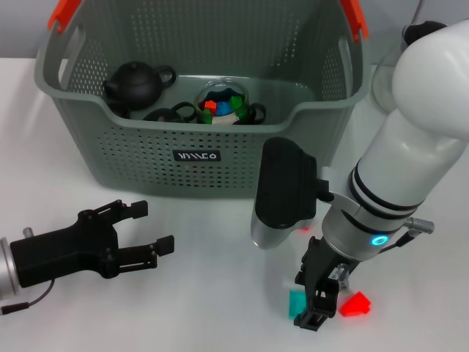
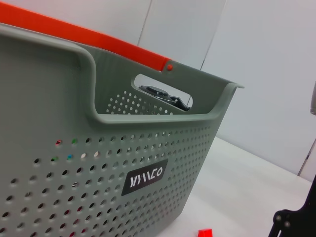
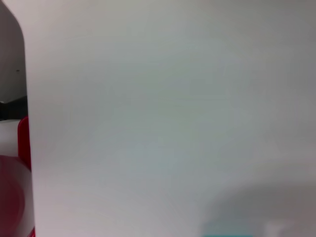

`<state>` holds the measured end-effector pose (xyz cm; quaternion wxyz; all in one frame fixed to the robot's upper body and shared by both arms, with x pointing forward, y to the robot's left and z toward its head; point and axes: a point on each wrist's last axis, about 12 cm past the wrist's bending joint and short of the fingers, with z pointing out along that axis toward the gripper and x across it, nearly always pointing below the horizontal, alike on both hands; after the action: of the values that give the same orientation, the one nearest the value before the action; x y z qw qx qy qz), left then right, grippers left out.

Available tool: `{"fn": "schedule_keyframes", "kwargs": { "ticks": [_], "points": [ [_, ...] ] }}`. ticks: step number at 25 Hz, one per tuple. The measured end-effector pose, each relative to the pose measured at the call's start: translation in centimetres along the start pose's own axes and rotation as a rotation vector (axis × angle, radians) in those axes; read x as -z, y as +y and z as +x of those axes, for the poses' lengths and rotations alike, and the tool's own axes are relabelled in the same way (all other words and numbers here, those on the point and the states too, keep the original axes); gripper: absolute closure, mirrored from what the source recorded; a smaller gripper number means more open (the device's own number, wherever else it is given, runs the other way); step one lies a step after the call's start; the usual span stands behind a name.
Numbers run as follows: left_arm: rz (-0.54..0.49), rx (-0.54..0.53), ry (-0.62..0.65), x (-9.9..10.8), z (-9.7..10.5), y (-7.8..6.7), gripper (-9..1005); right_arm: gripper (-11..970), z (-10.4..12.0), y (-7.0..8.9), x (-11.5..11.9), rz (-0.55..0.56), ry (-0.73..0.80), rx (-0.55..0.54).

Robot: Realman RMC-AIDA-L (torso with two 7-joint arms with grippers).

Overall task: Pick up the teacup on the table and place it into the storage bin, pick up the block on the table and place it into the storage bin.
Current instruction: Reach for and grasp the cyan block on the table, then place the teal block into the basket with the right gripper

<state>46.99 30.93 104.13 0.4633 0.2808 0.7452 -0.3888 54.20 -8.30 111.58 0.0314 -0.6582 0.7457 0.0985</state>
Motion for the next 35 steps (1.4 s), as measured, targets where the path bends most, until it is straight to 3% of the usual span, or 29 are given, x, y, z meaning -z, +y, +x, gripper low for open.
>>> {"fn": "schedule_keyframes", "kwargs": {
  "ticks": [9,28,31,35],
  "points": [
    [-0.009,0.001,0.003,0.0,0.1,0.1,64,284,0.1,0.2,-0.4,-0.002,0.011,0.000],
    [-0.010,0.005,0.005,0.1,0.2,0.0,64,452,0.3,0.5,-0.8,-0.004,0.028,0.025],
    [-0.010,0.005,0.005,0.1,0.2,0.0,64,493,0.1,0.7,-0.2,0.005,0.006,0.031],
    [-0.010,0.005,0.005,0.1,0.2,0.0,64,534,0.2,0.7,2.2,0.022,-0.101,0.015]
  ]
}}
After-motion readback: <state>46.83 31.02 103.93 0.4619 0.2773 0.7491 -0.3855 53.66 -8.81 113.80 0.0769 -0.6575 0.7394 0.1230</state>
